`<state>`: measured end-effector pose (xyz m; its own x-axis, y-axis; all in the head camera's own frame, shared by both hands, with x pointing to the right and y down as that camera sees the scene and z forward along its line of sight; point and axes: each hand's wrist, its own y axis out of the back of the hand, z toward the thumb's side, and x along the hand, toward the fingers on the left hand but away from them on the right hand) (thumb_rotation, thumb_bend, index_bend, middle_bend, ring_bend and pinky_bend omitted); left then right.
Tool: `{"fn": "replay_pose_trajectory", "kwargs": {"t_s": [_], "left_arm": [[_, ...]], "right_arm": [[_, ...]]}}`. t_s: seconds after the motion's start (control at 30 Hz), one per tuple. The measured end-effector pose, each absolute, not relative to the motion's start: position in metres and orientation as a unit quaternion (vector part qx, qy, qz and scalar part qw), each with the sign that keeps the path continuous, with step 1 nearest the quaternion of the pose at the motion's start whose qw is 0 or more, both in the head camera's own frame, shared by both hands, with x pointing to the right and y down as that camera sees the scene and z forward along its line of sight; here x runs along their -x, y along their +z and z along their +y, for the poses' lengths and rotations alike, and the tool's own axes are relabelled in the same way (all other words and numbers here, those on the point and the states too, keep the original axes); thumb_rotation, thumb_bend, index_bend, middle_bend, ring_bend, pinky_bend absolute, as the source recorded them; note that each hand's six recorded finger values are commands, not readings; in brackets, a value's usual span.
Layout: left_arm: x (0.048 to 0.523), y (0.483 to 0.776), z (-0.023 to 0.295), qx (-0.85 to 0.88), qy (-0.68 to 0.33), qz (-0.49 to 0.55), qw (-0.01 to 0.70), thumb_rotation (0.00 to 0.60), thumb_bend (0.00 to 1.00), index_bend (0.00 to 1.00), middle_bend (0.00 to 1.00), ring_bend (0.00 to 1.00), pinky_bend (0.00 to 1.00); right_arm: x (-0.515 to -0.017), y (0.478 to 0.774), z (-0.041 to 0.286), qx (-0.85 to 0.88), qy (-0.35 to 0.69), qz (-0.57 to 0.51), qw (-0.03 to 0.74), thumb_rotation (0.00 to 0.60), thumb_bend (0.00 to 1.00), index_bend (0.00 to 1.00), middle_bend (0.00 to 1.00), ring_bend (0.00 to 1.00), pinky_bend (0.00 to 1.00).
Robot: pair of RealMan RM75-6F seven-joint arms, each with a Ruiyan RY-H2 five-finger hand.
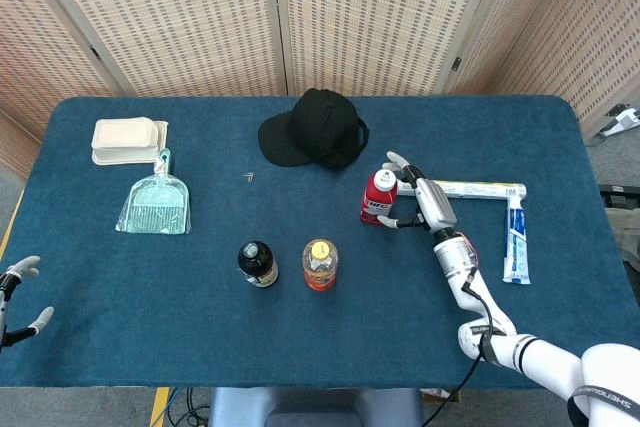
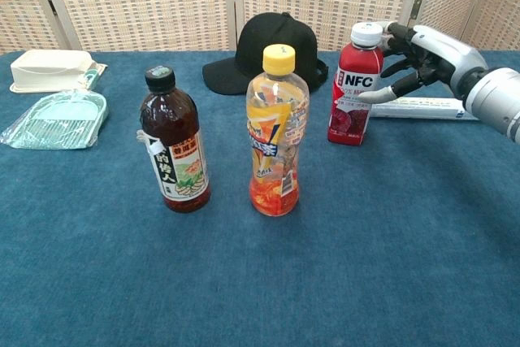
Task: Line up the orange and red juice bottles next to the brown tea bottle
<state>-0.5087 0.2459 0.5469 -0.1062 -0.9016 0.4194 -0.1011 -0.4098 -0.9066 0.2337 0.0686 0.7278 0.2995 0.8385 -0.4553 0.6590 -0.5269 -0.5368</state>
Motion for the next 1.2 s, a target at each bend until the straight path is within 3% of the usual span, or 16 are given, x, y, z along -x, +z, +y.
{"fn": "replay_pose_trajectory", "kwargs": {"t_s": [0.27, 0.47, 0.87, 1.2], "left_arm": [[0.51, 0.546, 0.245, 0.58, -0.606, 0.434, 0.329, 0.6, 0.21, 0.39, 0.33, 0.35, 0.55], [0.511, 0.546, 0.245, 0.58, -0.606, 0.435, 0.327, 0.6, 0.21, 0.39, 0.33, 0.35, 0.55], [0.51, 0.547, 0.246, 0.582, -0.608, 0.431, 0.326, 0.6, 0.21, 0.39, 0.33, 0.35, 0.55], [0.508, 0.547, 0.247, 0.582, -0.609, 0.427, 0.329, 0.6, 0.21, 0.39, 0.33, 0.35, 0.55]], "right_arm": [[-0.227, 0.739, 0.067, 0.799, 0.358, -0.471, 0.106, 0.6, 0.02, 0.3, 0.42, 0.33, 0.49], [-0.228, 0.743, 0.066, 0.801, 0.36, -0.468, 0.103, 0.6, 0.05, 0.38, 0.47, 0.39, 0.54], [-0.234, 0.729, 0.068, 0.802, 0.335, -0.478, 0.123, 0.6, 0.09, 0.43, 0.51, 0.43, 0.58], [-0.244, 0.706, 0.089, 0.815, 0.311, -0.477, 0.111, 0.6, 0.09, 0.43, 0.51, 0.43, 0.58]]}}
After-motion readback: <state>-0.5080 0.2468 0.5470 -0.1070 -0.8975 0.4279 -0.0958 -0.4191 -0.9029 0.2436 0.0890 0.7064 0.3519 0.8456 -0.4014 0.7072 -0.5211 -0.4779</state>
